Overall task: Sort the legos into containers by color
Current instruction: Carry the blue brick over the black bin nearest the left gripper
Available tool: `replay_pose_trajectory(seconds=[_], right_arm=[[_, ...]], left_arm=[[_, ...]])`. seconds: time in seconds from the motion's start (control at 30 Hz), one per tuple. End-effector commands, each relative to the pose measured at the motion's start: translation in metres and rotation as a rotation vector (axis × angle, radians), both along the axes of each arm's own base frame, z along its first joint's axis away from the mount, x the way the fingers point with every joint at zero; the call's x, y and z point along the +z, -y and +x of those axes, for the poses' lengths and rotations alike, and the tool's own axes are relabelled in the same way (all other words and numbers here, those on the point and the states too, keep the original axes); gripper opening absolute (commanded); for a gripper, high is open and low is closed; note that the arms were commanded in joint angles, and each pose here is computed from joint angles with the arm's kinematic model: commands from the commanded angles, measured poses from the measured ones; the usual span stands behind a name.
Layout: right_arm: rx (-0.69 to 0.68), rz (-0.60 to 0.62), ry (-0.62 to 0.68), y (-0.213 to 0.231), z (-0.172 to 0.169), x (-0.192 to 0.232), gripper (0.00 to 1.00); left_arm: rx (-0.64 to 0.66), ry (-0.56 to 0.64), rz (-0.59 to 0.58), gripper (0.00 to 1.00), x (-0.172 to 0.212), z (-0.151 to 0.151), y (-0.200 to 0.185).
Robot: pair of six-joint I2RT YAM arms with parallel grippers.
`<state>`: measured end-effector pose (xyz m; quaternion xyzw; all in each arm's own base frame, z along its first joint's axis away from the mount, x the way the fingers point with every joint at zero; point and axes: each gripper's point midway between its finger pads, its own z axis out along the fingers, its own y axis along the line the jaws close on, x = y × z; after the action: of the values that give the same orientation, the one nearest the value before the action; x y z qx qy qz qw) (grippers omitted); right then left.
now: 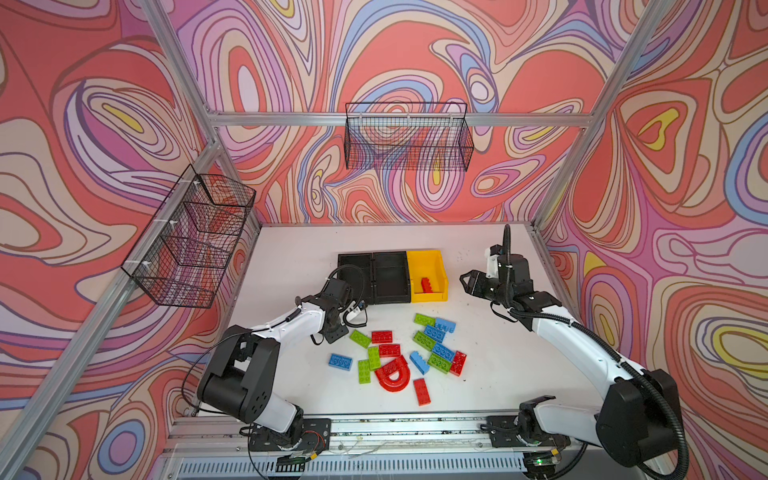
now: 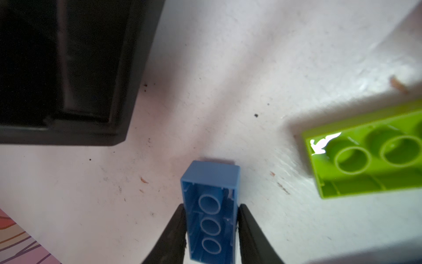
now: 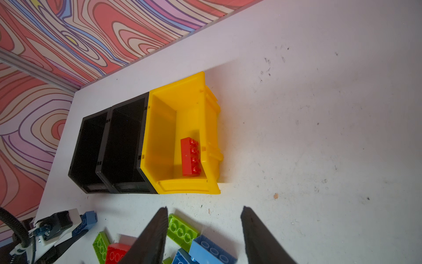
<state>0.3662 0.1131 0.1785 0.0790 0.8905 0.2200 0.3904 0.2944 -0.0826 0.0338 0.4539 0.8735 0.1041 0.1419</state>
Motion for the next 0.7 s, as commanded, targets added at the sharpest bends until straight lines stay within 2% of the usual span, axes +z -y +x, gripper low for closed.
replay_pose_trajectory(seconds=[0.0, 0.17, 0.33, 0.47, 0.57, 0.67], right_arm=[[-0.015, -0.004, 0.001, 0.003, 0.005, 0.004, 0.56], [-0.002, 0.031, 0.001, -0.003, 0.008, 0.003, 0.55], [-0.002, 0.045, -0.001, -0.006, 0.013, 0.002, 0.54], [0.003, 0.051, -0.008, -0.008, 0.018, 0.001, 0.54], [0.009, 0.055, -0.009, -0.010, 0.021, 0.003, 0.53], [0.001, 0.049, -0.011, -0.008, 0.020, 0.005, 0.53]], left_arm=[[0.027, 0.070, -0.082, 0.34, 0.028, 0.012, 0.010], [0.047, 0.220, -0.144, 0.34, 0.073, 0.026, 0.013], [0.114, 0.353, -0.279, 0.35, 0.127, 0.042, 0.025], [0.311, 0.422, -0.398, 0.36, 0.159, 0.080, 0.033], [0.452, 0.386, -0.430, 0.36, 0.156, 0.109, 0.042], [0.571, 0.368, -0.407, 0.34, 0.141, 0.135, 0.051]])
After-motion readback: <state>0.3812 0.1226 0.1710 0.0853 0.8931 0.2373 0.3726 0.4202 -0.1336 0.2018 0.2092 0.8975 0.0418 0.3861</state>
